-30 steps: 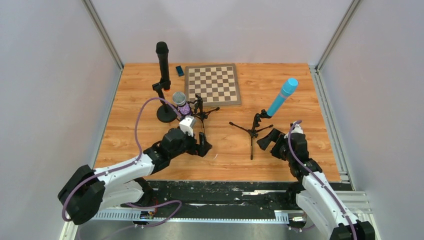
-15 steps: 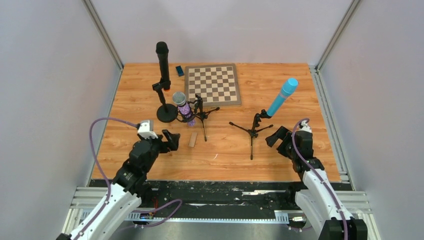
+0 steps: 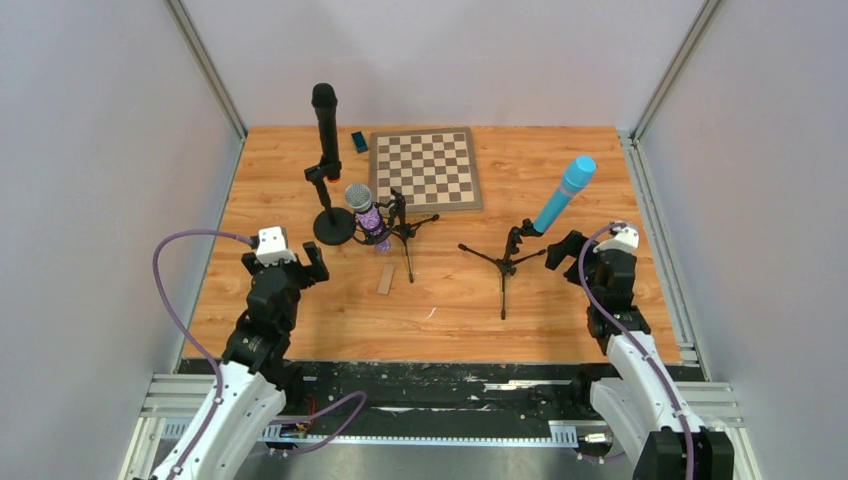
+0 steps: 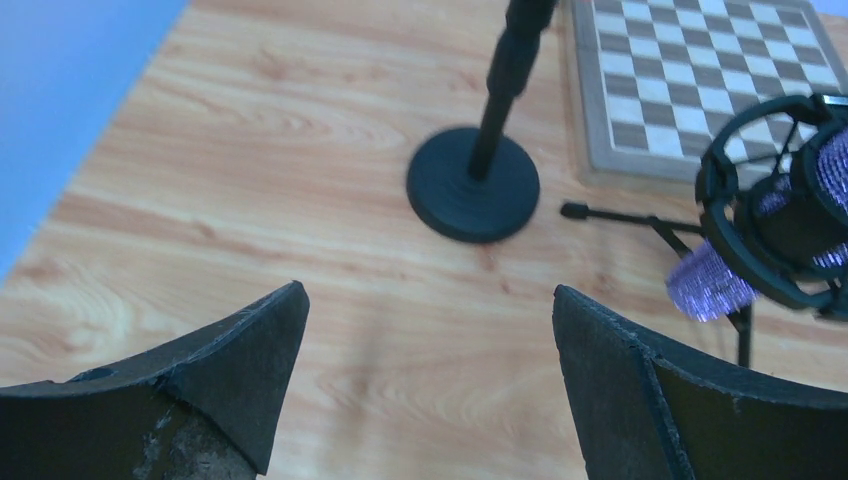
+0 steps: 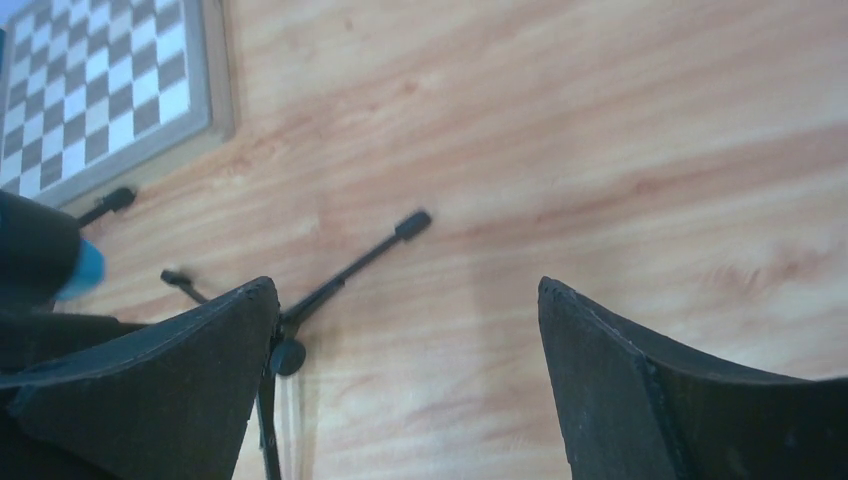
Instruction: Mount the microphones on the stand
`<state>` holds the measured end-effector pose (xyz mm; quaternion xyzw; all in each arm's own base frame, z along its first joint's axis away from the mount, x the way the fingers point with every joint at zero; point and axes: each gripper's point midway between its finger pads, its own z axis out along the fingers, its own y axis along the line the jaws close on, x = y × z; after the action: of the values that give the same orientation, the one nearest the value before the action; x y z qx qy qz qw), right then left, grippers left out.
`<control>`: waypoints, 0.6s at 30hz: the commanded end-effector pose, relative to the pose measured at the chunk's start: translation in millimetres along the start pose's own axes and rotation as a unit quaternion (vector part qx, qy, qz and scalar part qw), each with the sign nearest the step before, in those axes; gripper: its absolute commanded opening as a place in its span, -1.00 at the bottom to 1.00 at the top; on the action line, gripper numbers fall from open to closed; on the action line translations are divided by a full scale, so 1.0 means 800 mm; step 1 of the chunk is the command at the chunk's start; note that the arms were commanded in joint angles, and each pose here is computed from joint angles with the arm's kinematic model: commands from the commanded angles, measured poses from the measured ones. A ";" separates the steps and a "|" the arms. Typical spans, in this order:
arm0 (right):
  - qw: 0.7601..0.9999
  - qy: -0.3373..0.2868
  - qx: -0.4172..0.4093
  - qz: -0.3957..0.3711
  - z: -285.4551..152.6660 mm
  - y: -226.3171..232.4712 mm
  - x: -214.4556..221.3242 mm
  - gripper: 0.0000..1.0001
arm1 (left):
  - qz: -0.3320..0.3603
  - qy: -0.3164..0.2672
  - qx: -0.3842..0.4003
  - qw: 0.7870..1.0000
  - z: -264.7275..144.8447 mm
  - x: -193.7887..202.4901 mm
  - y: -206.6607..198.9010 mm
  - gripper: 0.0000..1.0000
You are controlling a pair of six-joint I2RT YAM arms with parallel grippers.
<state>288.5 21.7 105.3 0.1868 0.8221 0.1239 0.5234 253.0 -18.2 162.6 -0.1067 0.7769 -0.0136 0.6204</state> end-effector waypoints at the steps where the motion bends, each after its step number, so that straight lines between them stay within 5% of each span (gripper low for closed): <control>1: 0.988 -0.141 -0.021 -0.067 0.002 0.008 -0.069 1.00 | 0.075 -0.102 -0.010 0.992 0.027 -0.053 0.004 1.00; 8: 0.970 -0.219 -0.004 -0.109 -0.002 -0.011 -0.073 1.00 | 0.082 -0.155 -0.021 0.984 0.054 -0.034 0.032 1.00; 14: 0.953 -0.282 0.016 -0.110 -0.004 -0.022 -0.079 1.00 | 0.098 -0.167 0.042 0.980 0.073 -0.010 0.024 1.00; 18: 0.946 -0.278 0.017 -0.168 0.014 -0.012 -0.074 1.00 | 0.098 -0.163 0.040 0.981 0.091 0.000 0.032 1.00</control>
<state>304.4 -12.0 101.3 0.1128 0.7294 -0.0029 0.6748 301.7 20.4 92.6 -0.0288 0.7496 0.0519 0.6592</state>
